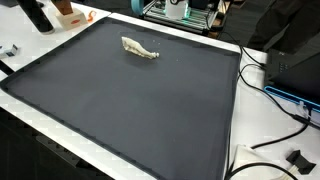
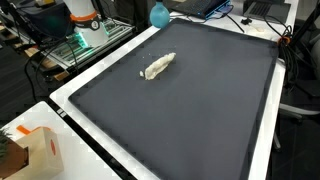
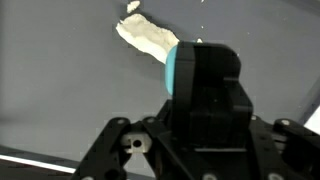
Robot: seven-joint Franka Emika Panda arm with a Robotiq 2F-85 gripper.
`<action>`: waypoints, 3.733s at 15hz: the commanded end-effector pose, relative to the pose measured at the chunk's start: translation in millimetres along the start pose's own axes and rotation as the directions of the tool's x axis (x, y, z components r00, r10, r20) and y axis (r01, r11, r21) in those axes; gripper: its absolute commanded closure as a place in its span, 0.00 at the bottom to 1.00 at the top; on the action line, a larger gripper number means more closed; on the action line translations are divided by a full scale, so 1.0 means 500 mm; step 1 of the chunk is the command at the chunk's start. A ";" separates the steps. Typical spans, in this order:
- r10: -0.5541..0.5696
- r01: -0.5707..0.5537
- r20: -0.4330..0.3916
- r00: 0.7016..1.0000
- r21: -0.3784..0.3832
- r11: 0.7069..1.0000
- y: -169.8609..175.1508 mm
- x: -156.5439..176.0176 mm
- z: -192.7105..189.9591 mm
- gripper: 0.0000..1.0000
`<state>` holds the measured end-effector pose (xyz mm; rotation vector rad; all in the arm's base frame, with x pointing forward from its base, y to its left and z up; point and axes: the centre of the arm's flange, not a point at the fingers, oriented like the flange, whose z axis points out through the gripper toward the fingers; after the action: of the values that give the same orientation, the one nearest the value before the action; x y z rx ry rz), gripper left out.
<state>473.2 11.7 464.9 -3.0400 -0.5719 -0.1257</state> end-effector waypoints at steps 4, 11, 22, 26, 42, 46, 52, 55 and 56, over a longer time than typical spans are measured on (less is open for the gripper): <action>-0.034 0.097 -0.242 0.970 0.252 0.963 0.075 -0.052 0.117 0.75; 0.191 0.070 -0.416 0.889 0.536 0.841 0.097 -0.120 0.205 0.75; 0.682 -0.247 -0.268 0.681 0.792 0.559 0.126 -0.208 0.335 0.75; 0.772 -0.361 -0.212 0.600 0.789 0.498 0.127 -0.237 0.371 0.75; 0.907 -0.516 -0.089 0.412 0.797 0.313 0.123 -0.290 0.458 0.75; 0.920 -0.535 -0.058 0.388 0.798 0.276 0.126 -0.292 0.480 0.75; 0.912 -0.566 -0.037 0.408 0.773 0.285 0.123 -0.304 0.517 0.75; 0.907 -0.580 -0.032 0.420 0.759 0.295 0.132 -0.319 0.548 0.75; 0.906 -0.581 -0.038 0.422 0.756 0.302 0.135 -0.325 0.558 0.75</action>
<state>373.9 -84.1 198.7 -2.0581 0.8060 -0.4823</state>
